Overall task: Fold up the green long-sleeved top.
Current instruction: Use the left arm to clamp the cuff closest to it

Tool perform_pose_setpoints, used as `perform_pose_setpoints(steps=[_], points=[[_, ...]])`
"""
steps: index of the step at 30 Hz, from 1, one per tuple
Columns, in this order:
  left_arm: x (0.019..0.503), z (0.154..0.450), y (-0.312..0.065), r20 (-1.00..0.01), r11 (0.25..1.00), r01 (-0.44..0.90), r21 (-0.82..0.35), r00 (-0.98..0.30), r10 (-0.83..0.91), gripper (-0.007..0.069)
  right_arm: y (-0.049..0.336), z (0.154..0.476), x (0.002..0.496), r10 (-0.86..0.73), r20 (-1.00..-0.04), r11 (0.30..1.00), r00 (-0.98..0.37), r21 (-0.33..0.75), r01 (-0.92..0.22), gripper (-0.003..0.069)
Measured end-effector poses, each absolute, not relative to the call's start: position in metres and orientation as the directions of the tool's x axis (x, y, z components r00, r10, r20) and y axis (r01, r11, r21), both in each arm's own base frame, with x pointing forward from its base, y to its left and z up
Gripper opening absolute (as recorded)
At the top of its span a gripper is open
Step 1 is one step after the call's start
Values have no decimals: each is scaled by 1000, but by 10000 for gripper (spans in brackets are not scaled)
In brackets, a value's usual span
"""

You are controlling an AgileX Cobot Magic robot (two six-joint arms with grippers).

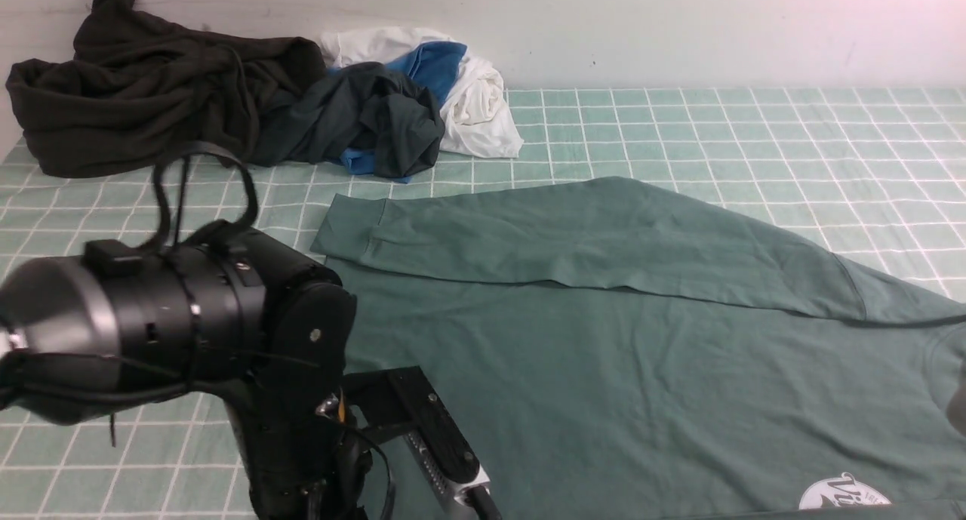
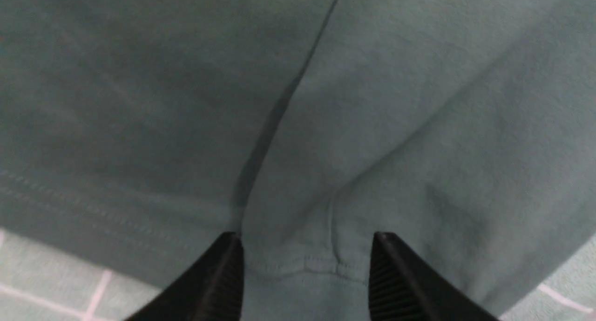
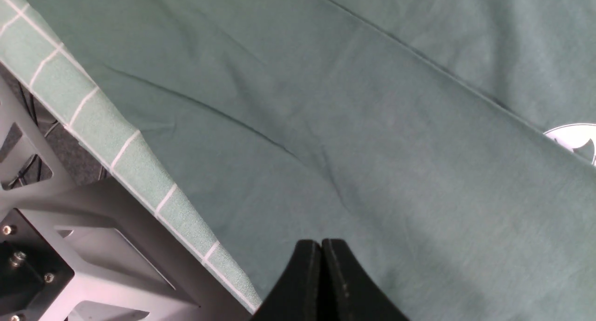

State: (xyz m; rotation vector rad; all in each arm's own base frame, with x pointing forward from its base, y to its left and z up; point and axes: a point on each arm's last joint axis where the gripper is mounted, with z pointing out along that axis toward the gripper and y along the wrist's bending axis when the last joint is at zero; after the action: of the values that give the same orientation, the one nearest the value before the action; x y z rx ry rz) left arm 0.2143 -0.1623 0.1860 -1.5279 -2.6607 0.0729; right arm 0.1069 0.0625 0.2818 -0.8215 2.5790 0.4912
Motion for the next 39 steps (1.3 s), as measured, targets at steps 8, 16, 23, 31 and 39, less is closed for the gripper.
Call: perform_pose_setpoints(steps=[8,16,23,31,39], points=[[225,152,-170,94,495,862,-108,-487,868,385,63,283,111,-452,-497,777,-741,189,-600,-13],[224,152,-171,112,503,855,-128,-491,864,122,55,278,111,-437,-418,830,-796,152,-536,-13],[218,161,-169,114,511,846,-155,-498,860,-1,41,265,126,-351,-282,926,-893,35,-375,-13],[210,191,-164,40,501,856,-126,-500,865,-1,35,246,153,-244,-202,969,-949,-15,-246,18],[209,194,-164,32,500,858,-122,-500,865,-1,1,213,190,18,-134,994,-991,-105,33,294]])
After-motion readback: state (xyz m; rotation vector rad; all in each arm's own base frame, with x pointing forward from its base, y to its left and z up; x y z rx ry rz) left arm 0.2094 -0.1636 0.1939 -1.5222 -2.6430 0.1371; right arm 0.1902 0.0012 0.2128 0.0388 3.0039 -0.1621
